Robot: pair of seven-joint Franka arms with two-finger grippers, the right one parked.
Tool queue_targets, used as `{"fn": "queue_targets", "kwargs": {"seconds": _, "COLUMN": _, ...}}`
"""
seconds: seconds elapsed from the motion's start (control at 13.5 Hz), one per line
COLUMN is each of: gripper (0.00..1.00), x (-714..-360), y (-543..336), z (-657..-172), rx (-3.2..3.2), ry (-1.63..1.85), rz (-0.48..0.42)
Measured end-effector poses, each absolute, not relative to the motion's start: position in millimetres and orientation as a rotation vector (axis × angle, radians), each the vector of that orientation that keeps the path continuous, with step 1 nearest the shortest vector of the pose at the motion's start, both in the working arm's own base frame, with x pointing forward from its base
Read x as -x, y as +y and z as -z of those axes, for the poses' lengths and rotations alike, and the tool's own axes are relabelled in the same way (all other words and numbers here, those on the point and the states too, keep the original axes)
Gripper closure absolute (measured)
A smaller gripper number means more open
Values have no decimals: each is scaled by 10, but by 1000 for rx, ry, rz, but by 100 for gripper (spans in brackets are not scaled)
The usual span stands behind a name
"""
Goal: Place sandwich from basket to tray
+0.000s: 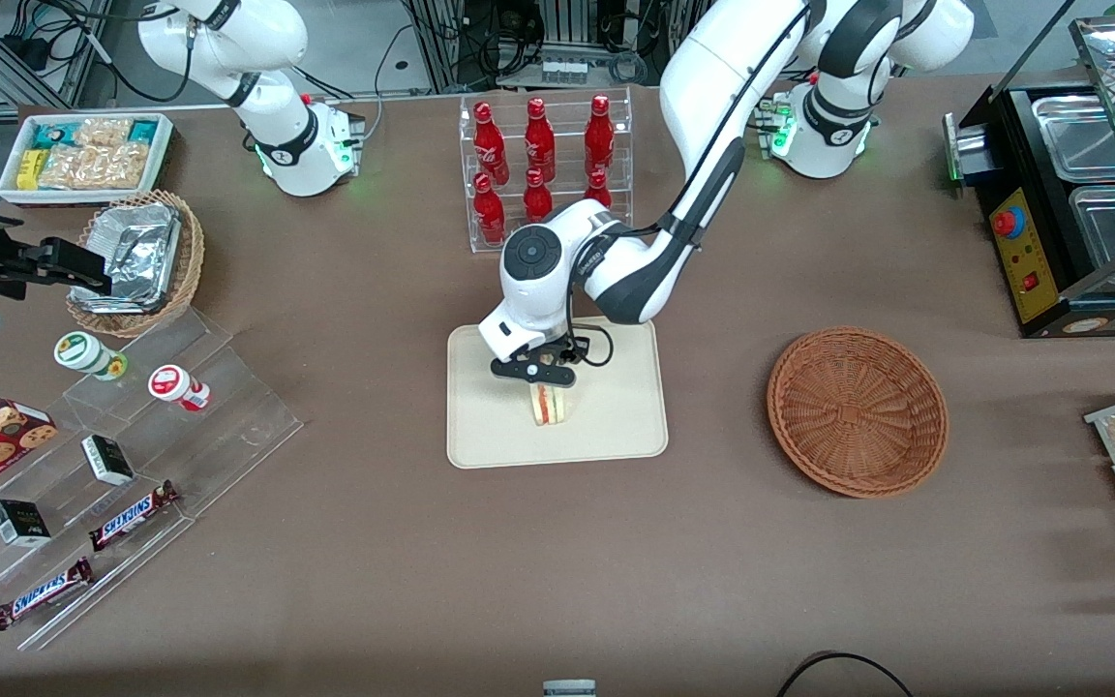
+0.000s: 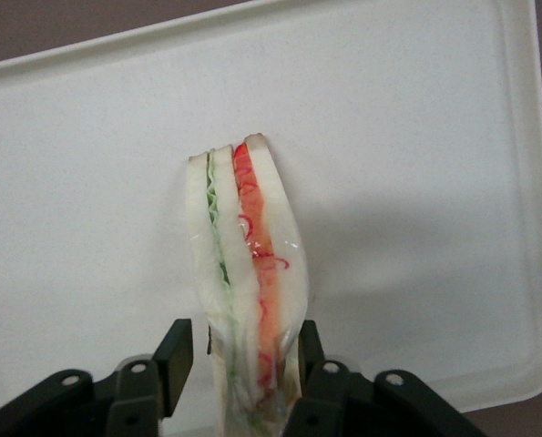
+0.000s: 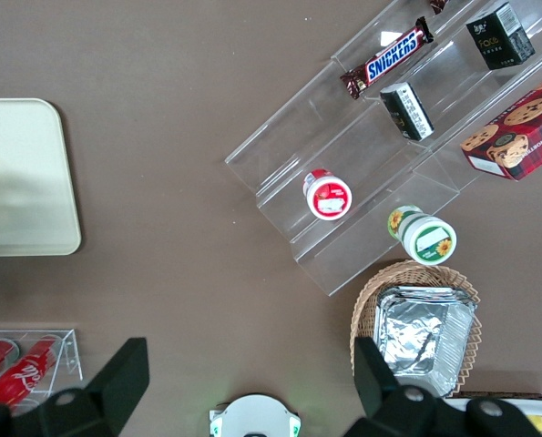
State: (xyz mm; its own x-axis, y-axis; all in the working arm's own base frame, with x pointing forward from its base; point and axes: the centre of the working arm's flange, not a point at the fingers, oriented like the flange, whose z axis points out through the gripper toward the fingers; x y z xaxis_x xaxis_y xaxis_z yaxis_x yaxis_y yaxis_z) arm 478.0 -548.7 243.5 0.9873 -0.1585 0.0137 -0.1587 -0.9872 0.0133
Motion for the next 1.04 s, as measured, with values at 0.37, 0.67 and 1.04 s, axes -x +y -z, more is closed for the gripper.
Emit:
{"fn": "queue_targets", "kwargs": {"seconds": 0.37, "gripper": 0, "x": -5068, "y": -5366, "z": -3073, "rx": -3063, "ry": -84, "rz": -131}}
{"fn": "queue_targets", "kwargs": {"seconds": 0.67, "gripper": 0, "x": -5500, "y": -4739, "z": -3940, "rx": -3042, "ry": 205, "rz": -170}}
{"fn": "queue_targets", "kwargs": {"seconds": 1.04, "gripper": 0, "x": -5958, "y": -3199, "z": -4965, "rx": -3011, "ry": 501, "rz": -205}}
